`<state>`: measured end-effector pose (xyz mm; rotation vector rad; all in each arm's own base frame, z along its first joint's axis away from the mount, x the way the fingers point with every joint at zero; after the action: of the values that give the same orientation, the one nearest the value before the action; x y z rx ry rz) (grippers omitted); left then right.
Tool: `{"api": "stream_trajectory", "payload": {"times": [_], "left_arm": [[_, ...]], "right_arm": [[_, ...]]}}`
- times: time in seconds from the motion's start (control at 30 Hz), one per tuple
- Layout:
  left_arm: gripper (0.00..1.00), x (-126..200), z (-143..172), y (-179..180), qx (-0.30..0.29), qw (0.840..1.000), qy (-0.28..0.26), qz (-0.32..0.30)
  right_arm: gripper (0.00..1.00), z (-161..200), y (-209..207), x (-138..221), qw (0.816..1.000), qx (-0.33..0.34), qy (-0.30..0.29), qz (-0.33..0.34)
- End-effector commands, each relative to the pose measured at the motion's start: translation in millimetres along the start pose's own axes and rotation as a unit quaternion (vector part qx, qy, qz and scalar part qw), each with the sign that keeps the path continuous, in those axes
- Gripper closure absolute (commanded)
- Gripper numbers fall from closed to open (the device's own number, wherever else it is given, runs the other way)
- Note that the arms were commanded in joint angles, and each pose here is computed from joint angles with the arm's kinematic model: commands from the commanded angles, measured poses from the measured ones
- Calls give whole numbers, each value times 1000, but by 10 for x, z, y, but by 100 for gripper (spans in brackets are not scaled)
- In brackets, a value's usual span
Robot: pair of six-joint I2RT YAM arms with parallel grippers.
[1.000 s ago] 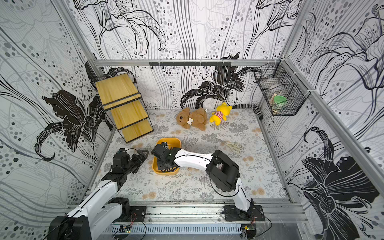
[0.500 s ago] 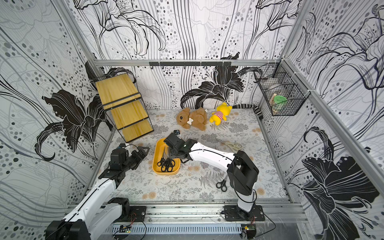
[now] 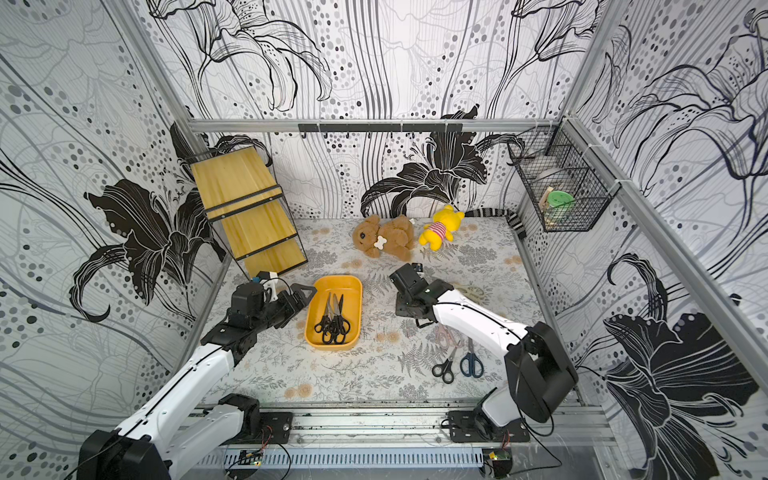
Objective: Put the scissors into the storage box
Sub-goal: Pick up the scissors from the center of the board.
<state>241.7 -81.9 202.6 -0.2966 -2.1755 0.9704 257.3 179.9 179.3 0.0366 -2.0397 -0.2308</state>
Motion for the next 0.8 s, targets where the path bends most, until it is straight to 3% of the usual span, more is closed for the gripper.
{"api": "stream_trajectory", "payload": {"times": [0.0,0.33,0.77], "left_arm": [[3,-59,14,-82,-27,1000,0,-15],[3,-234,217,-369,-72,997,22,-16],[3,-279,292,-357,-73,997,25,-24]], "right_arm": [[66,139,-321,-29,999,-8,35,21],[66,486,-783,-148,994,-40,93,35],[72,513,-854,-304,991,-23,116,55]]}}
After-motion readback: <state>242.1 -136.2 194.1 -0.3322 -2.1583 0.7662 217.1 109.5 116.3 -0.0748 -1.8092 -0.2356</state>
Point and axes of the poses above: each gripper's point midway between its finger pads, its own x axis back along the fingers, its own y axis along the line the jaws close on, z = x × y, the point moved 8 cm from there along x, back along the fingers, and after that the axes turned 3 degrees about -x, right-handed, at the moved point
